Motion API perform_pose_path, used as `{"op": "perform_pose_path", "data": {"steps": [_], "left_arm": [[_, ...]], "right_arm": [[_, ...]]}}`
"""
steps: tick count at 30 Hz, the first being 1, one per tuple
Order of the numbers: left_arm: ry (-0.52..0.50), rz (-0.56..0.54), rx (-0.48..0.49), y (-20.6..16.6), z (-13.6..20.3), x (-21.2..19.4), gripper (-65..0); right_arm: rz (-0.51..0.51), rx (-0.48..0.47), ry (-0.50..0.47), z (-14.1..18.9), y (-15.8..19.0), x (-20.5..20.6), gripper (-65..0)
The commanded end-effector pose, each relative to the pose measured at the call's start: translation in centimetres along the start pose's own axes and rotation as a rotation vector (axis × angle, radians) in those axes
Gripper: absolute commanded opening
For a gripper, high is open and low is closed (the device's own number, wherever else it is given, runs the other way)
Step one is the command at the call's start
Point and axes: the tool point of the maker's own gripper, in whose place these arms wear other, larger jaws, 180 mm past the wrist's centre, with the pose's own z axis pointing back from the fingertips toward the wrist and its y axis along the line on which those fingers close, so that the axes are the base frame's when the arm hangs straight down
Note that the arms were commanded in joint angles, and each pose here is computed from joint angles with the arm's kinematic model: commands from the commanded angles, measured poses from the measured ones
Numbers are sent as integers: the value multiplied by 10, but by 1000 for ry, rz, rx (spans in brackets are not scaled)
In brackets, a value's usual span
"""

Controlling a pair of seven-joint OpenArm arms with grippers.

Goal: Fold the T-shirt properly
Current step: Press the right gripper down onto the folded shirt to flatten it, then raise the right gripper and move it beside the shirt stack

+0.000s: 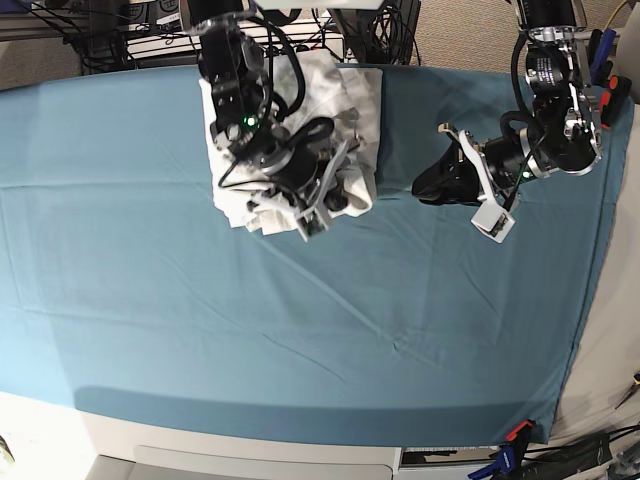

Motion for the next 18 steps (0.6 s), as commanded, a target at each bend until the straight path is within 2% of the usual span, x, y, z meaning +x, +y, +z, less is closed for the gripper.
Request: {"op": "perform_pose_path", "data": {"steps": [1,2,3,5,7,9,11,16,18], "left_arm": [[-47,-31,-7,-2,3,15,-548],[-42,-33,-2,-1,3,14,-548],[-36,-36,6,0,3,13,-548],[-24,-43,24,4,3,10,-548],[-18,-41,29,4,4,7,-548],[-8,-33,29,4,5,2,-548],[1,-23,28,2,5,-3,-545],[22,2,25,-1,7,-16,-461],[30,11,24,-2,7,-20,-444]], "right_arm": [[34,-26,-62,5,-7,24,-650],[60,-56,-61,7,-13,30,-650],[89,-97,-59,11,-22,34,-621],[121,-173,-61,21,-39,43,-517],[108,-231,-69,31,-56,46,-425],[50,-267,-66,38,-75,42,-416],[-53,-269,-68,46,-94,34,-416],[-272,-211,-132,80,-136,14,-413],[-331,-205,-160,97,-152,3,-383]]}}
